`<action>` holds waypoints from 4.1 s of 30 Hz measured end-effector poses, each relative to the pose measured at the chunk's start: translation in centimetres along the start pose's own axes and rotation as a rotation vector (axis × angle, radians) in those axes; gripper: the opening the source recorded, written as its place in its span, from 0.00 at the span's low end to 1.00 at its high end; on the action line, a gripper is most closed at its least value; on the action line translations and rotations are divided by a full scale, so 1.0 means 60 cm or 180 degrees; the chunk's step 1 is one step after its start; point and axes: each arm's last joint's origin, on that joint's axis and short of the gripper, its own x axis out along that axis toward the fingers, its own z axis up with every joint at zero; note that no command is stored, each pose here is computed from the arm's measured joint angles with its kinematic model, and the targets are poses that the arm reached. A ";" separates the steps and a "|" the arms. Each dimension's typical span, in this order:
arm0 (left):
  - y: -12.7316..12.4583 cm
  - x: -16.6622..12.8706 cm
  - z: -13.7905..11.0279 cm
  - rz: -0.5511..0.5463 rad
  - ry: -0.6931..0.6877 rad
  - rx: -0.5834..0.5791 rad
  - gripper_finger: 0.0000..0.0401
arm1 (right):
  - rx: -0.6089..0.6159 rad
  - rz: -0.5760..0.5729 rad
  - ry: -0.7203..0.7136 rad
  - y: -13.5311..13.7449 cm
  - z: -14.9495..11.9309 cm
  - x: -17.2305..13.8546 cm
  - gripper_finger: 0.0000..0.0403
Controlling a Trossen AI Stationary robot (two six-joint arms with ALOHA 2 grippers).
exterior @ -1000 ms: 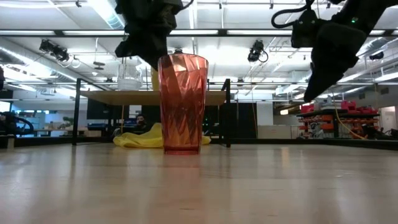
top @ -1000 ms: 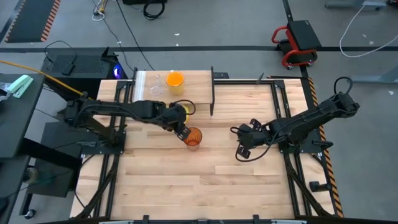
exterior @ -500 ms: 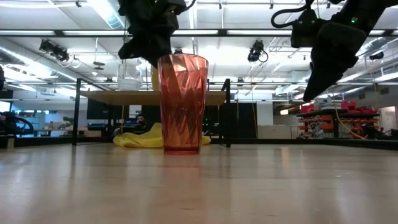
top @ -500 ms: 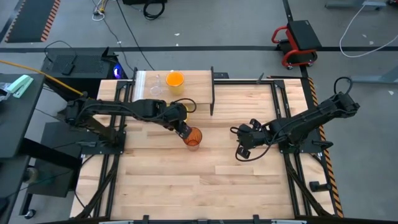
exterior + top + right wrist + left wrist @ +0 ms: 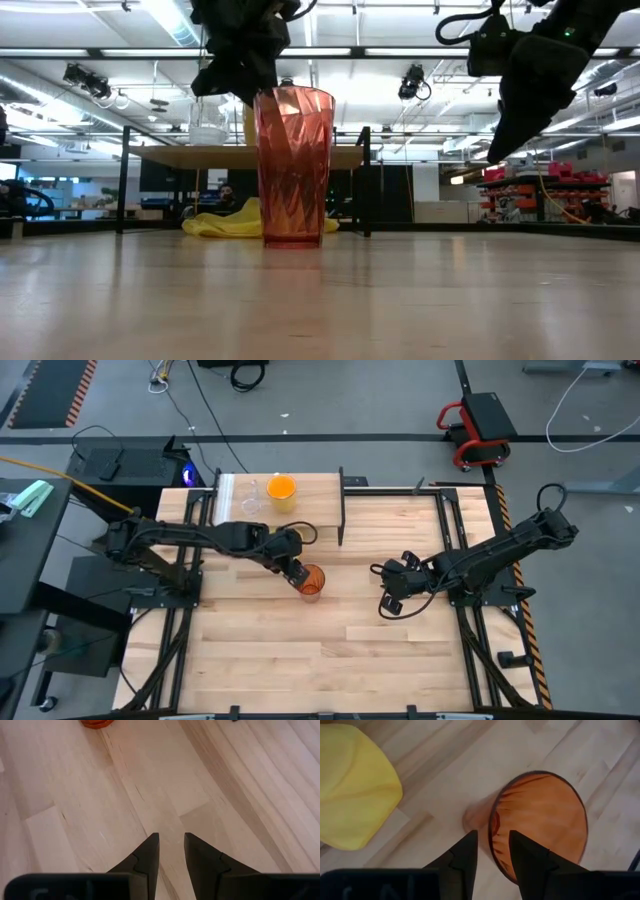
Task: Stack small to large cups/mugs on shelf
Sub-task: Put the orange cup on the shelf
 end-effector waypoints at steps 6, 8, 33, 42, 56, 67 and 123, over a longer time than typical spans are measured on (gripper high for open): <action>-0.007 0.006 -0.007 0.0005 0.0053 0.0052 0.29 | 0.0002 0.0003 -0.0004 0.000 0.000 0.000 0.25; -0.006 0.013 -0.009 0.0050 0.0101 0.0054 0.30 | 0.0005 0.0008 -0.0010 0.000 0.001 0.000 0.25; -0.017 0.023 0.031 -0.0110 -0.0122 0.0201 0.04 | -0.0028 0.0052 -0.0066 0.003 0.004 0.000 0.25; -0.046 -0.087 0.107 -0.0090 -0.0612 0.0420 0.03 | -0.0059 0.0052 -0.0068 0.003 0.004 0.000 0.25; -0.033 -0.153 0.239 0.0633 -0.0503 0.0813 0.03 | -0.0256 0.0046 -0.0103 0.000 0.008 0.002 0.25; 0.074 -0.139 0.307 0.0888 -0.0513 0.0791 0.03 | -0.0321 -0.0073 -0.0124 -0.021 0.024 0.010 0.23; 0.115 -0.120 0.338 0.0861 -0.0533 0.0847 0.09 | -0.0300 0.0590 -0.1730 -0.271 0.300 0.049 0.01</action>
